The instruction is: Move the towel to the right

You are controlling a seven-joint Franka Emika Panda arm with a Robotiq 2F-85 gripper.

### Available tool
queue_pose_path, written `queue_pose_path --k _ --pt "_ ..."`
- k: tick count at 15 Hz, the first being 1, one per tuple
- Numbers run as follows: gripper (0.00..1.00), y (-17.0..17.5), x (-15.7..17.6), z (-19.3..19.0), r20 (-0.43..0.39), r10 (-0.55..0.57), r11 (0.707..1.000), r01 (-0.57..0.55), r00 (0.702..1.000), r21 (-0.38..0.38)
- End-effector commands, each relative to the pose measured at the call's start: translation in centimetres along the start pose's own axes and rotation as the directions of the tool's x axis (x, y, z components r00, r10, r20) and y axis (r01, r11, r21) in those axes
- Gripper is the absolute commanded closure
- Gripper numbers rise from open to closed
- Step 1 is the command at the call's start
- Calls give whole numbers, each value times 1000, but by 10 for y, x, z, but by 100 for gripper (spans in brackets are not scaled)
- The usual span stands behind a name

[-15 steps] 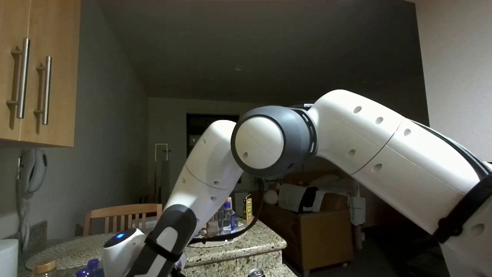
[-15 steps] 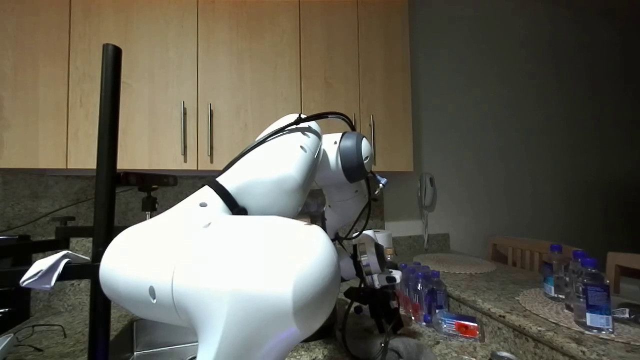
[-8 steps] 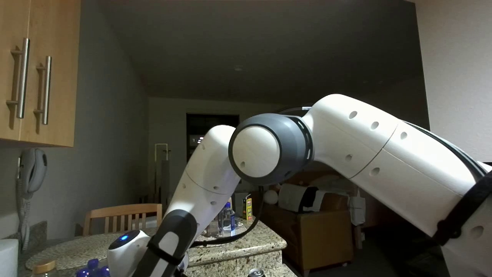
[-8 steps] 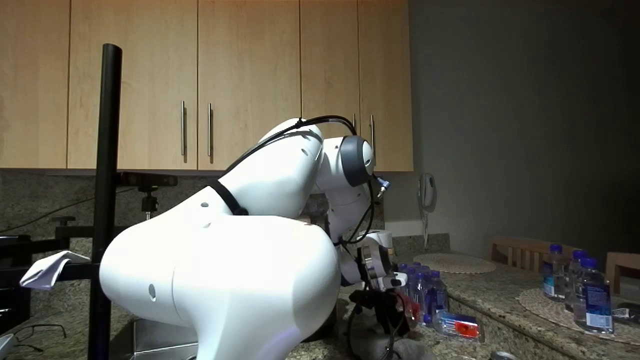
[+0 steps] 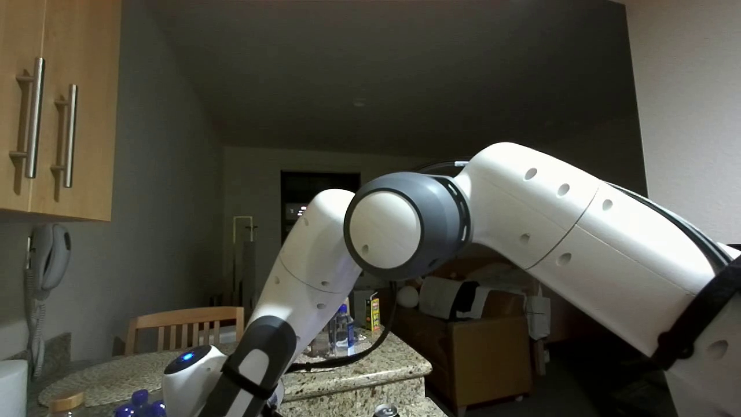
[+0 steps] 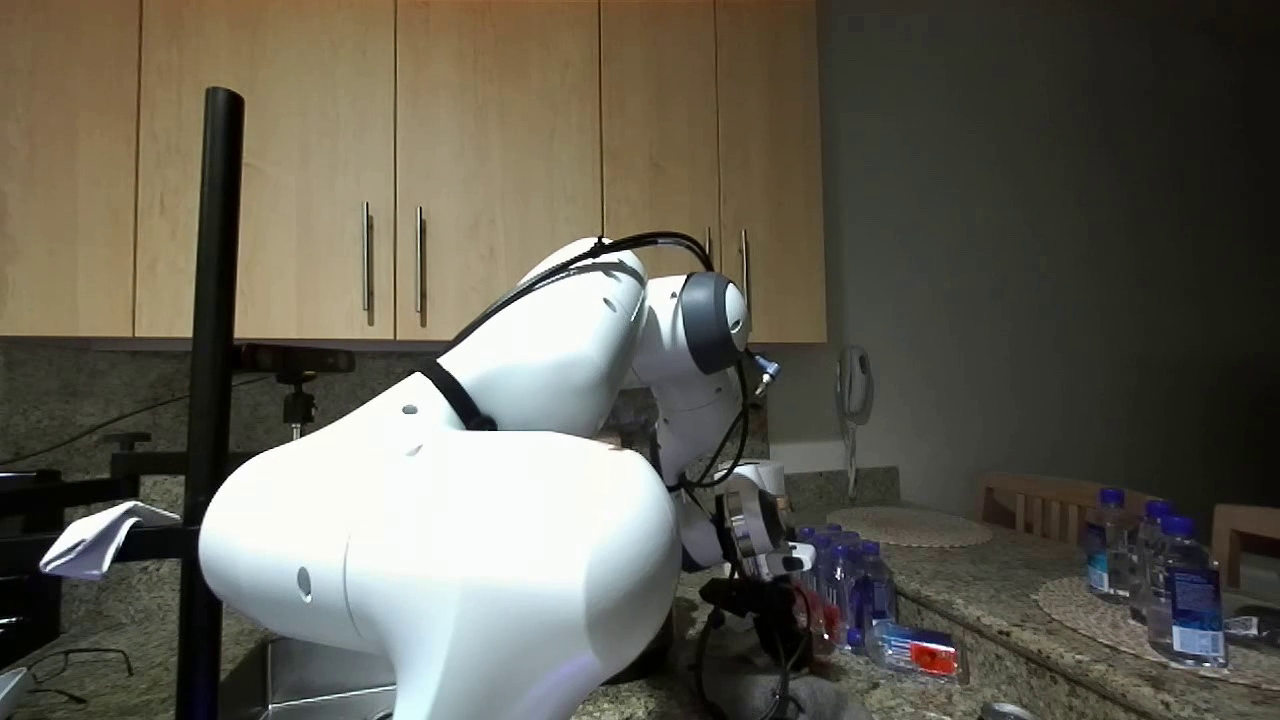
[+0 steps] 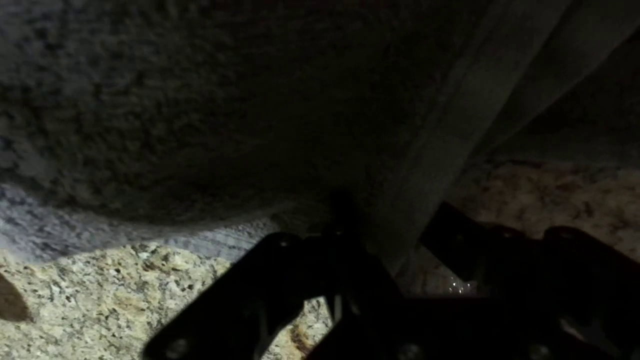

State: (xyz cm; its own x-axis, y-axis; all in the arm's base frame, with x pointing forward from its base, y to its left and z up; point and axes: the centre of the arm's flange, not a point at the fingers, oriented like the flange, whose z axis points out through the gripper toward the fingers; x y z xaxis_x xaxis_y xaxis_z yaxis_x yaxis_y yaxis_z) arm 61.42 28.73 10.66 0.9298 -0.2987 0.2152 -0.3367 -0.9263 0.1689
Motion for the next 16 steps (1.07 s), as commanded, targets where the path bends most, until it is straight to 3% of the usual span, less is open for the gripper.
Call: queue_pose_path --k 1,5,7,16 --pt "90 4 0 2 3 17 1000 -17 1000 19" --pt "95 9 6 -16 -17 19 999 -18 1000 31" --pt "88 13 10 -25 -27 24 999 -23 999 36" --pt "89 32 34 -87 -67 70 993 -64 995 94"
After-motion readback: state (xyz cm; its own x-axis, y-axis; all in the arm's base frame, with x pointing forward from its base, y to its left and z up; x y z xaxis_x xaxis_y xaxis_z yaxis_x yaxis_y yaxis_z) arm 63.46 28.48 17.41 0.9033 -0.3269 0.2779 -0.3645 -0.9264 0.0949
